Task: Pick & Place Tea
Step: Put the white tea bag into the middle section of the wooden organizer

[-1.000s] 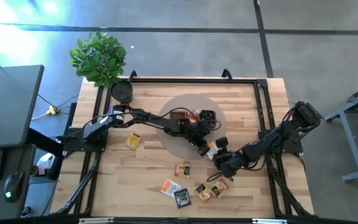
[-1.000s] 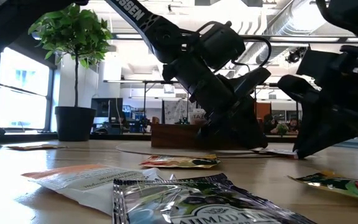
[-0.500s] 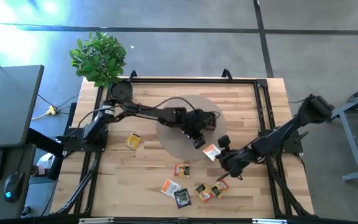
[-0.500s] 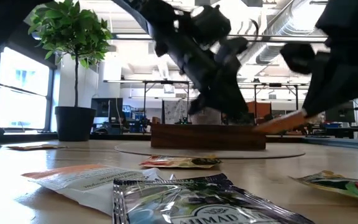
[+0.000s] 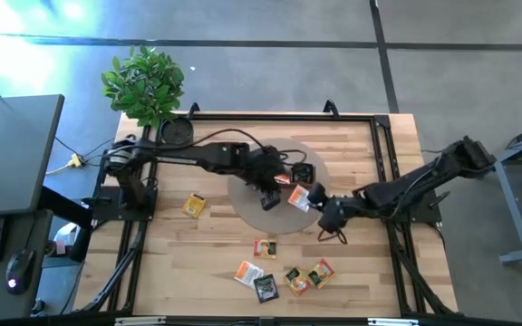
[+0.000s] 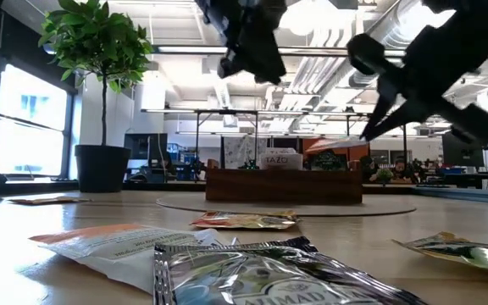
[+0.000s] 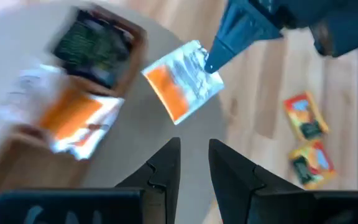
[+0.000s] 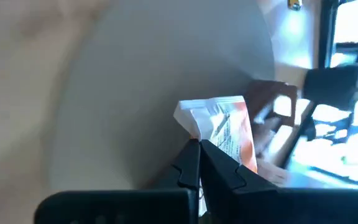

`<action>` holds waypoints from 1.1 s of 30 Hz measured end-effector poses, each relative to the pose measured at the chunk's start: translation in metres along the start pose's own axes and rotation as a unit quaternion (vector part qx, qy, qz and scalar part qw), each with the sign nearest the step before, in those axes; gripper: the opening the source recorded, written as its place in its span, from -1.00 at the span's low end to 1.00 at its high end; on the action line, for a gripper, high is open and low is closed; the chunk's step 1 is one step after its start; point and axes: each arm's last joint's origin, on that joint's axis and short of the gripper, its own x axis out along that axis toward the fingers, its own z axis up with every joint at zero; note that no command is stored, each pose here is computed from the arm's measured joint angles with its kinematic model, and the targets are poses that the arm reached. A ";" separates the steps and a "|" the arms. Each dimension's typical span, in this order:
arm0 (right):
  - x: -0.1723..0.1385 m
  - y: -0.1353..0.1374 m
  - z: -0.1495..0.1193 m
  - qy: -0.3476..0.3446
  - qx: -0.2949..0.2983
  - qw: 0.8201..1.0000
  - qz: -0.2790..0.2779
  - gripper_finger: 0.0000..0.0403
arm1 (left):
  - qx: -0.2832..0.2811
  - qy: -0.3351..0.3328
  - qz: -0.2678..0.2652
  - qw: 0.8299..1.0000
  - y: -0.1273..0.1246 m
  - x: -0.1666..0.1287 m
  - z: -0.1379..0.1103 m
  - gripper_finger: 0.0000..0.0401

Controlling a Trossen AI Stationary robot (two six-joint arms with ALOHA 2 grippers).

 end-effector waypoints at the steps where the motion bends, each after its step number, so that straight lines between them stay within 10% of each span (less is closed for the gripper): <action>1: 0.002 -0.003 -0.004 0.011 -0.030 0.999 -0.006 -0.99 | 0.000 -0.003 0.012 1.000 0.000 -0.005 0.000 -0.59; 18: 0.025 -0.050 -0.066 0.098 -0.285 0.952 -0.057 -1.00 | 0.001 0.008 0.082 0.997 0.004 -0.056 -0.009 -0.59; 33: 0.071 -0.042 -0.063 0.109 -0.301 0.946 -0.047 -0.93 | 0.013 -0.001 0.078 0.997 0.004 -0.056 -0.007 -0.59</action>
